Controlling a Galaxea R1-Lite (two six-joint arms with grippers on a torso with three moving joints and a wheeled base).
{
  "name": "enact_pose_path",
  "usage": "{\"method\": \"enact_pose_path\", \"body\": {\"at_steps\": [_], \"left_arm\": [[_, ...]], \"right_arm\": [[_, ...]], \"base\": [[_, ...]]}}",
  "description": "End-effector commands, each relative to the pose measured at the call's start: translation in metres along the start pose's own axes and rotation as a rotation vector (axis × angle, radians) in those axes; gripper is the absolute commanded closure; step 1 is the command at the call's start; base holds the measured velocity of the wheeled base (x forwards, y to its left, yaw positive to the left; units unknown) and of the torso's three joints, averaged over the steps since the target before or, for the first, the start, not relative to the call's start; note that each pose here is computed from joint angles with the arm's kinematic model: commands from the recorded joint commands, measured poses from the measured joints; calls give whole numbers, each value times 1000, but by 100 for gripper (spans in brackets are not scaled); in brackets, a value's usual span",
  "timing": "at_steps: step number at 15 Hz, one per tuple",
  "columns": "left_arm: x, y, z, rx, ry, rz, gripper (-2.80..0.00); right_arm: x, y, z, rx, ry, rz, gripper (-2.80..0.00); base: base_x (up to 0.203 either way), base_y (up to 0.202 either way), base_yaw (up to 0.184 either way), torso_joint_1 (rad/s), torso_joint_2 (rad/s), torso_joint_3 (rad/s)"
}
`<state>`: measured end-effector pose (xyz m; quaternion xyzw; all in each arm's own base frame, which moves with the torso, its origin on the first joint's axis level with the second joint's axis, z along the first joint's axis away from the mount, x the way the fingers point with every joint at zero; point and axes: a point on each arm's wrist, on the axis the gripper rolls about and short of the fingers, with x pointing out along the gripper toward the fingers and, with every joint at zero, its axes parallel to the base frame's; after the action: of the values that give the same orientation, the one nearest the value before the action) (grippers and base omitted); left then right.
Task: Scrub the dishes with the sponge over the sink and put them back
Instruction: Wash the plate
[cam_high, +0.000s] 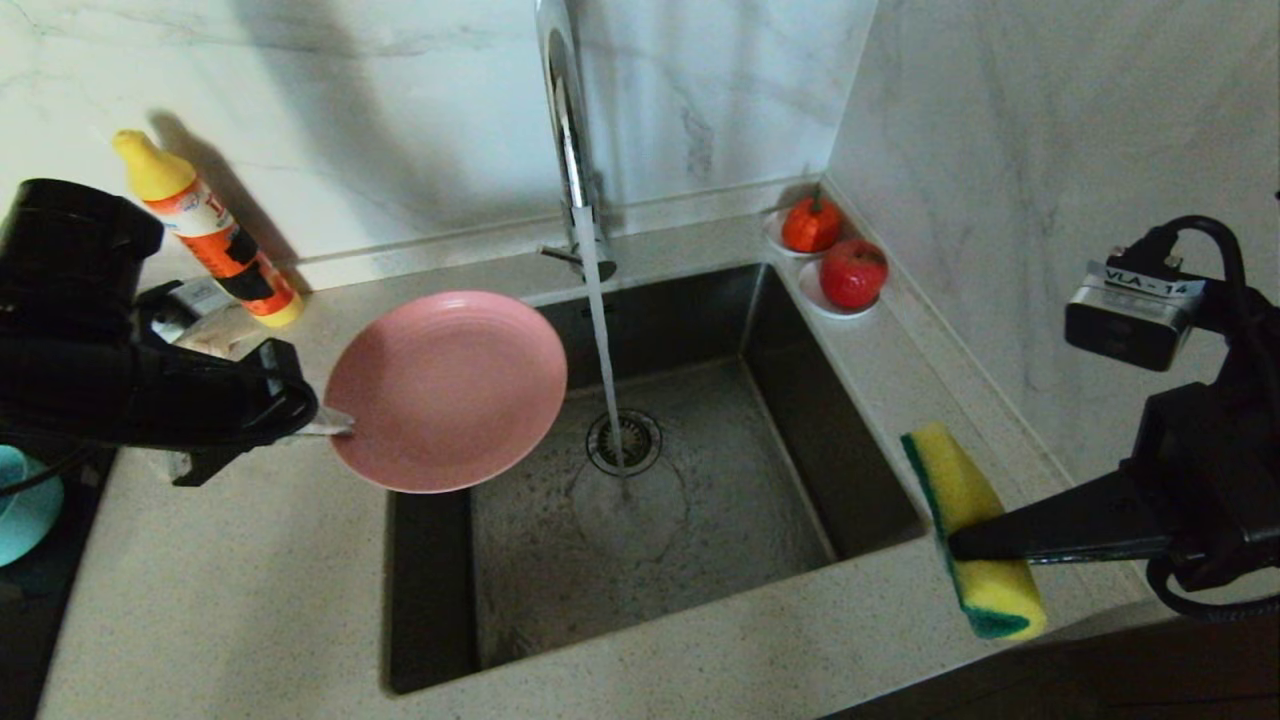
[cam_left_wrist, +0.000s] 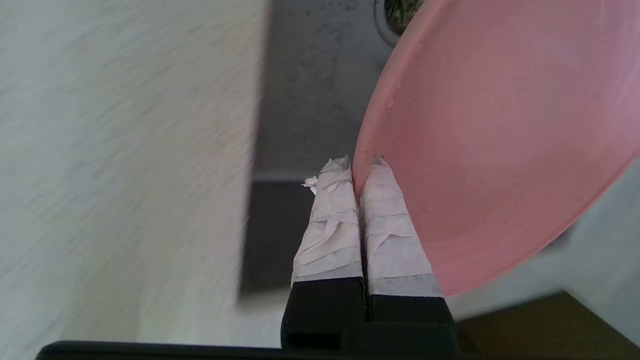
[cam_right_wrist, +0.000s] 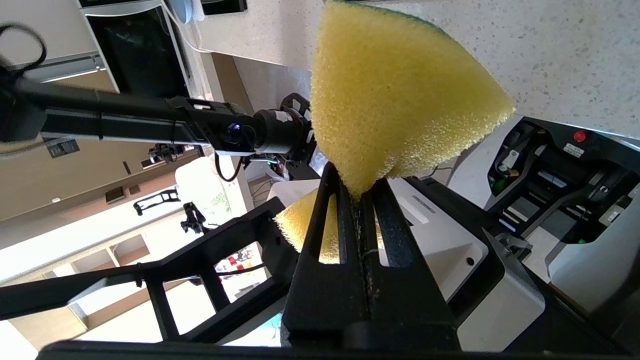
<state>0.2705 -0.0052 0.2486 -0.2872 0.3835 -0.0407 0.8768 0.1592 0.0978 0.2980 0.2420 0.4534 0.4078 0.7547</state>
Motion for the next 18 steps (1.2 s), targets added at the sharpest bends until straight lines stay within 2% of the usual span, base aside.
{"method": "enact_pose_path", "body": {"at_steps": [1,6,11,18], "left_arm": [[31,-15,-2,18,26,5,0],[60,-31,-3,16,69,-15,0],[79,-45,0,0,57,-39,0],[98,-63,-14,39,95,-74,0]], "right_arm": [[0,0,0,4,4,3,0],[-2,0,-3,4,1,1,0],[-2,-1,-3,8,1,-3,0],[1,-7,-5,21,11,-14,0]], "base": [[0,0,0,0,0,0],[0,0,0,0,0,0],[0,0,0,0,0,0],[0,0,0,0,0,0]]}}
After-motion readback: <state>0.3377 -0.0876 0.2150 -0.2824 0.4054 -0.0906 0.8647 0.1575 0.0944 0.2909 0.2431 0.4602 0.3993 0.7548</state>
